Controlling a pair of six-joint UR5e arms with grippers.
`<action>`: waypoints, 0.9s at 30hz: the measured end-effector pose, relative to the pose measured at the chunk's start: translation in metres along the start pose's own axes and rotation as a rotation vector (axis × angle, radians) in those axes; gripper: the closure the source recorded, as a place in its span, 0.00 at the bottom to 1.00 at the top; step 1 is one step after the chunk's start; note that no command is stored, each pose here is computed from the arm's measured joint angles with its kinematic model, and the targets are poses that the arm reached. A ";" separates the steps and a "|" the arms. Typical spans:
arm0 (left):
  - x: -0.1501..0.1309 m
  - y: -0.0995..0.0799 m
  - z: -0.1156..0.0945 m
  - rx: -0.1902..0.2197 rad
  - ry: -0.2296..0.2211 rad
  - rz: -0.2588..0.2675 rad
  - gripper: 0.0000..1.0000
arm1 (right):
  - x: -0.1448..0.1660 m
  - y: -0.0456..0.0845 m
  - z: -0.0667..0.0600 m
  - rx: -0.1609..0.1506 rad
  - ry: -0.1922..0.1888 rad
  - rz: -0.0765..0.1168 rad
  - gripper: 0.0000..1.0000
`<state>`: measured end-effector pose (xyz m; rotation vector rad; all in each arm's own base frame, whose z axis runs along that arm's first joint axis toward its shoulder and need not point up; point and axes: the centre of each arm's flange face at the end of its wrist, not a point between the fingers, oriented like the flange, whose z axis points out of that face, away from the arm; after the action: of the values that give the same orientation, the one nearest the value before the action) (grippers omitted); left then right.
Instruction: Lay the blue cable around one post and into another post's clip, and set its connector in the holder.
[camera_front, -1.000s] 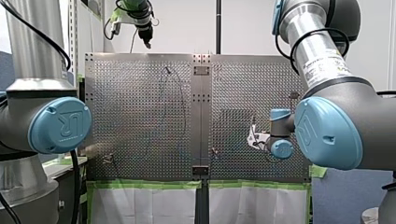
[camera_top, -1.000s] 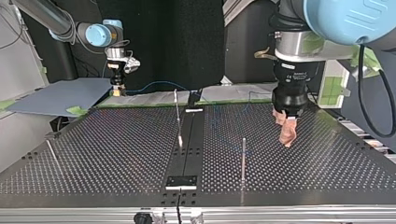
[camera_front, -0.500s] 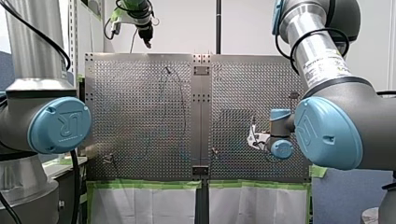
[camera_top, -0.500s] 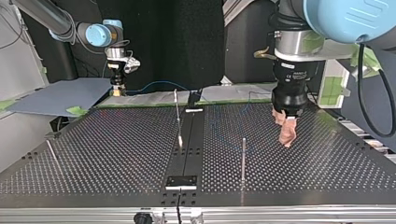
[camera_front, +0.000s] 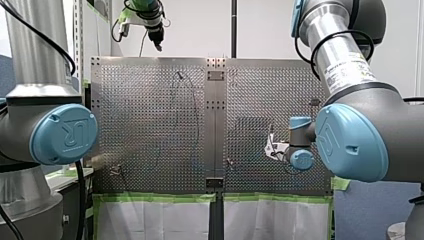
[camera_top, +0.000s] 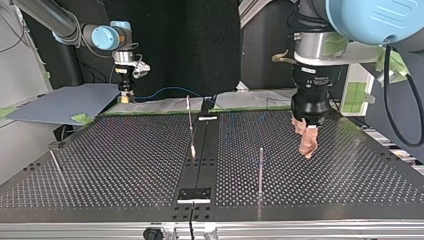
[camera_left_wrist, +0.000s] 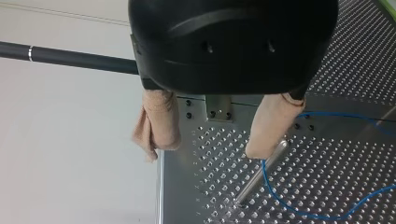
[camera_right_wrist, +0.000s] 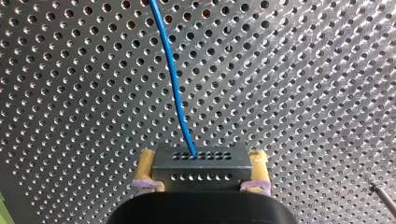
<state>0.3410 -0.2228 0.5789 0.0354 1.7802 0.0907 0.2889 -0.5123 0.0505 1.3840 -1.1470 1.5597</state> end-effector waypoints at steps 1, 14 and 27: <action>0.000 0.000 0.000 0.000 0.000 0.000 0.00 | 0.000 0.000 0.000 0.000 0.000 0.000 1.00; 0.000 -0.004 -0.002 0.024 -0.011 -0.009 0.00 | 0.000 0.000 0.000 0.000 0.000 0.000 1.00; 0.018 -0.027 -0.023 0.180 -0.059 -0.081 0.00 | 0.000 -0.001 0.000 0.001 0.000 -0.003 1.00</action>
<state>0.3154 -0.2497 0.5635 0.0944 1.7243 -0.1283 0.2896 -0.5117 0.0506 1.3858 -1.1444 1.5585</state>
